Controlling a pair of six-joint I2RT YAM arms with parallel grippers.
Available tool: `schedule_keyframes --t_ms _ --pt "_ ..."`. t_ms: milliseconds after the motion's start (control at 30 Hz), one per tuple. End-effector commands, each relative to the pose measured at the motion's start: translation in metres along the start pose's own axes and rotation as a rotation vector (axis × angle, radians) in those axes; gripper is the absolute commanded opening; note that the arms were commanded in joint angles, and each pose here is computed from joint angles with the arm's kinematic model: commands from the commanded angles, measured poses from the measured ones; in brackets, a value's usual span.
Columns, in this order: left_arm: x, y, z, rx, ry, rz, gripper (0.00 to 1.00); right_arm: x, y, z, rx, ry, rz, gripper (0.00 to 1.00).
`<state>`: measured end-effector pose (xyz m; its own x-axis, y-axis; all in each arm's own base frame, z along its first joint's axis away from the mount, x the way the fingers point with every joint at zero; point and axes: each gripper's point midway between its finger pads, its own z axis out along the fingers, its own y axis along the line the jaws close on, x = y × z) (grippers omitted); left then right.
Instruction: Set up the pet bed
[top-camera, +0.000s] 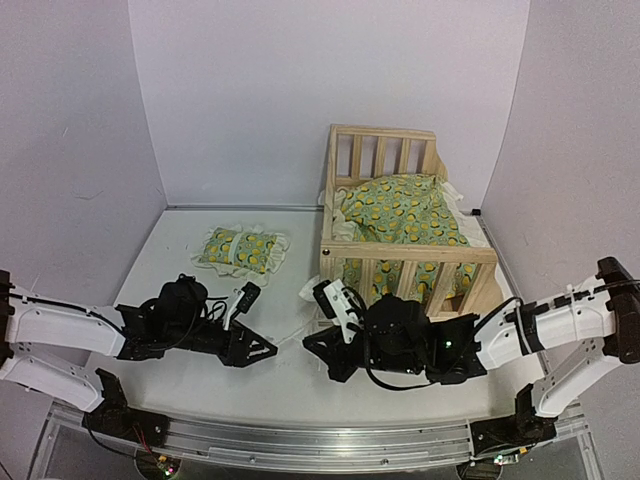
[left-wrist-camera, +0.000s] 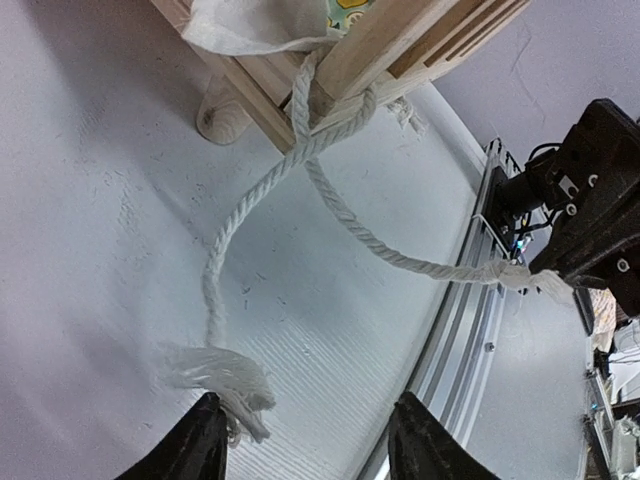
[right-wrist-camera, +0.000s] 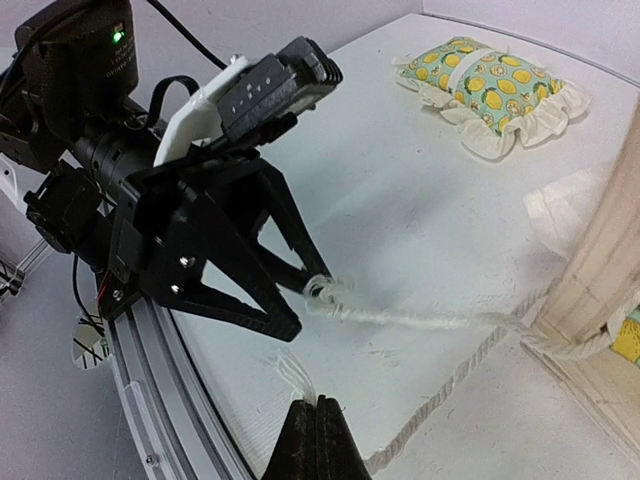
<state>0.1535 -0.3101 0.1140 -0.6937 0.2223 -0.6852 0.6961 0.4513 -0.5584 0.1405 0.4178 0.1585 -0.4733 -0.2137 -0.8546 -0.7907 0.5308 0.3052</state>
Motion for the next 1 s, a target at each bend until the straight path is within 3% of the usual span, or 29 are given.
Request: schedule_keyframes --t_ms 0,100,300,600,667,800,967 --pt "-0.041 -0.006 -0.007 -0.036 -0.141 0.033 0.65 -0.018 0.007 -0.016 -0.076 -0.139 0.086 0.0" --pt "-0.067 -0.007 -0.009 -0.073 -0.215 0.037 0.74 -0.01 0.007 -0.02 -0.114 -0.156 0.109 0.0" --pt "-0.092 -0.023 0.017 0.016 -0.219 0.059 0.69 -0.003 0.006 -0.02 -0.127 -0.161 0.106 0.0" --pt "-0.06 0.013 -0.026 -0.14 -0.296 -0.118 0.8 0.011 -0.002 -0.025 -0.105 -0.127 0.1 0.0" --pt "-0.067 -0.005 -0.03 -0.044 -0.341 -0.079 0.74 0.017 -0.004 -0.027 -0.109 -0.115 0.101 0.0" --pt "-0.086 -0.046 -0.008 0.189 -0.31 0.018 0.48 0.02 0.001 -0.032 -0.152 -0.118 0.093 0.0" --pt "-0.087 -0.05 0.011 0.419 -0.29 0.073 0.45 0.02 0.008 -0.033 -0.191 -0.125 0.033 0.0"
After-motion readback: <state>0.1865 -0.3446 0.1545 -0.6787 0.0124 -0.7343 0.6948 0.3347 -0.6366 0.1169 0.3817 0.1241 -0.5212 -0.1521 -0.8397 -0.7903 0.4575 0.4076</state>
